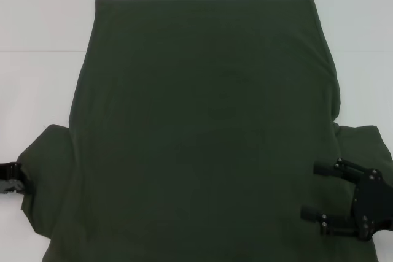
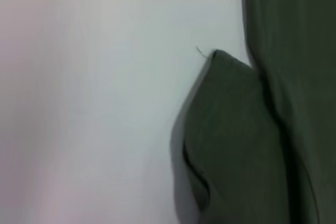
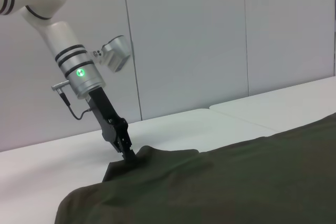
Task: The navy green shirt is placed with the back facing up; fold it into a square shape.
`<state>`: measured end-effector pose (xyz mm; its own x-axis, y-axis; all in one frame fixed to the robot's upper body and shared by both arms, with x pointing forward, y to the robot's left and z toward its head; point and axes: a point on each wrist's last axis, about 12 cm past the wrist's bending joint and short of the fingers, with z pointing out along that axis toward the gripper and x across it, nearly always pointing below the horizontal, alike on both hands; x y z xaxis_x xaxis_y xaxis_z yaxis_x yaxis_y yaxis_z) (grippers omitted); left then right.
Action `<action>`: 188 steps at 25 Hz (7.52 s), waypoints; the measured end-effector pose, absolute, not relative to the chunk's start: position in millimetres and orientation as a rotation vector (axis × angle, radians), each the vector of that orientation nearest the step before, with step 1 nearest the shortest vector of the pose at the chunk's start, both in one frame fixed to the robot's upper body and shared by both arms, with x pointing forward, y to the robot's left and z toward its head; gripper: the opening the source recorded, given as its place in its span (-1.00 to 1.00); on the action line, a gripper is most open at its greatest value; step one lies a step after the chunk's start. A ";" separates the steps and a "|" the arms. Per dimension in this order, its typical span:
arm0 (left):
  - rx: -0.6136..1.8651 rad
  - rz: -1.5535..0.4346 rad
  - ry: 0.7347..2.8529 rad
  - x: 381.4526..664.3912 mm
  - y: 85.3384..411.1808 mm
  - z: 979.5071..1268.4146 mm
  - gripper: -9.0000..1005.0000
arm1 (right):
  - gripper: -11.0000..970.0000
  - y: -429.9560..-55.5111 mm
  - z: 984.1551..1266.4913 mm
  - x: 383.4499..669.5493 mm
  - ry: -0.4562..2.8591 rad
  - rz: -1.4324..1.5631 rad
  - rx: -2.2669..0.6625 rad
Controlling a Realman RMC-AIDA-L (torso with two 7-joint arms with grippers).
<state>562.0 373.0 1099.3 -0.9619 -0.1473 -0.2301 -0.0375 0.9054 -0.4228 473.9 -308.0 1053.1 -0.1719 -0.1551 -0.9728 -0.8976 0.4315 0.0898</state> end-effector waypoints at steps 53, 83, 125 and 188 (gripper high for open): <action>-0.133 -0.588 2.733 571.7 411.4 1157.6 -0.97 | 0.94 -305.1 1056.7 479.1 1.600 0.876 -0.944; 0.131 -0.791 2.676 589.4 341.4 1183.5 -0.96 | 0.94 -302.4 1056.1 479.4 1.596 0.887 -0.941; 1.001 -0.895 1.805 494.1 313.1 1072.4 0.62 | 0.94 -313.4 1048.4 473.3 1.663 0.854 -0.840; 1.061 -0.853 1.765 492.0 319.6 1078.2 0.62 | 0.94 -358.3 1104.7 564.3 2.822 0.633 0.017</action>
